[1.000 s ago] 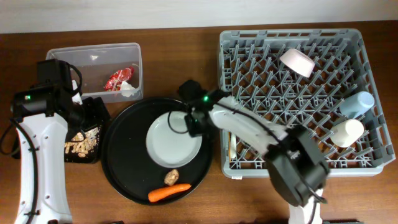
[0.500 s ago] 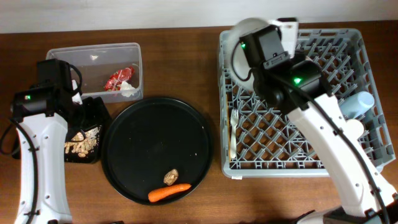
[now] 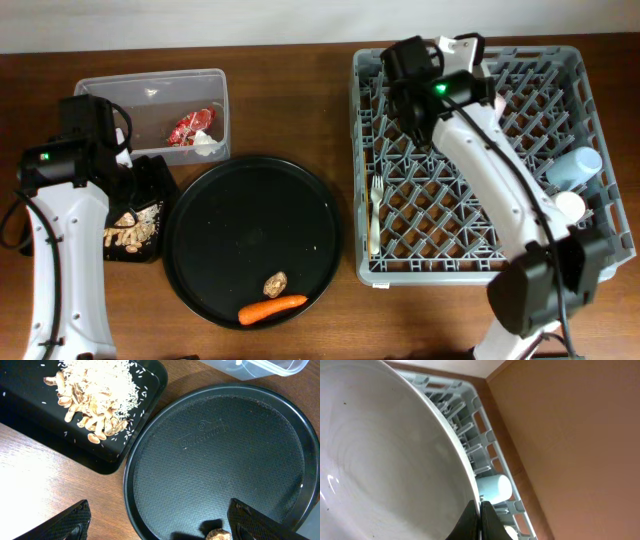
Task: Sort waste into correct bins and load items into the dishwasher rack
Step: 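Lift the white plate with the right gripper and carry it into the rack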
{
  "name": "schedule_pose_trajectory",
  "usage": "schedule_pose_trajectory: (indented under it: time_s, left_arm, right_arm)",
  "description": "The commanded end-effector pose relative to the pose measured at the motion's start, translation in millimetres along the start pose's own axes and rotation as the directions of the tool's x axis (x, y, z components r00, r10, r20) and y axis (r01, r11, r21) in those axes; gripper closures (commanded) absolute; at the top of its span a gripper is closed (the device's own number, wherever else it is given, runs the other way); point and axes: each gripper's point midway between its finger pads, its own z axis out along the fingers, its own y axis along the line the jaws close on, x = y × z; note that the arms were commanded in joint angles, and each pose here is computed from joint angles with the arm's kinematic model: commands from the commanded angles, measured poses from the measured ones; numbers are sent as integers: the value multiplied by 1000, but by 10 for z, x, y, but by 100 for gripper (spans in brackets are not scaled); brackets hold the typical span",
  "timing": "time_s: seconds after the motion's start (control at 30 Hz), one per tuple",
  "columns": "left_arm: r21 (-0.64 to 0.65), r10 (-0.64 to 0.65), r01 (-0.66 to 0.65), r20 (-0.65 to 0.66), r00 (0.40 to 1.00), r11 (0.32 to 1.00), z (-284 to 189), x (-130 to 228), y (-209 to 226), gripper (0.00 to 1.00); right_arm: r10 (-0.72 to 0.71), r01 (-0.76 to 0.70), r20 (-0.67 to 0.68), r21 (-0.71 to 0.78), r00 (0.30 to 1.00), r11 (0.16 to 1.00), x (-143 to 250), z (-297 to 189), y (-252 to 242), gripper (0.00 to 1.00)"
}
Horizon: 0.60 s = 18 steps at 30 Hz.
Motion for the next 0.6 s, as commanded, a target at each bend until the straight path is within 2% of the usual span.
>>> schedule_pose_trajectory:
  time_s: [0.0, 0.2, 0.43, 0.47, 0.5, 0.53, 0.57]
  left_arm:
    - [3, -13, 13, -3, 1000, 1000, 8, 19, 10, 13]
    - [3, -14, 14, -3, 1000, 1000, 8, 19, 10, 13]
    - [3, -13, 13, -2, 1000, 1000, 8, 18, 9, 13]
    - [3, -14, 14, -2, 1000, 1000, 8, 18, 9, 13]
    - [3, -14, 14, -2, 1000, 1000, 8, 18, 9, 13]
    - [3, -13, 13, -3, 1000, 1000, 8, 19, 10, 13]
    - [2, -14, 14, -3, 1000, 1000, 8, 20, 10, 13]
  right_arm:
    - [-40, 41, -38, 4, 998, 999, 113, 134, 190, 96]
    - [-76, 61, -102, -141, 992, 988, 296, 108, 624, 96]
    - [-121, 113, -21, -227, 992, 967, 275, -322, 961, 96]
    - [-131, 127, -1, -239, 991, 963, 274, -415, 1023, 90]
    - [-149, 148, 18, -250, 989, 957, 282, -509, 1078, 68]
    - [-160, 162, 31, -257, 987, 953, 292, -578, 1115, 38]
    - [-175, 180, 43, -257, 984, 950, 310, -642, 1134, 23]
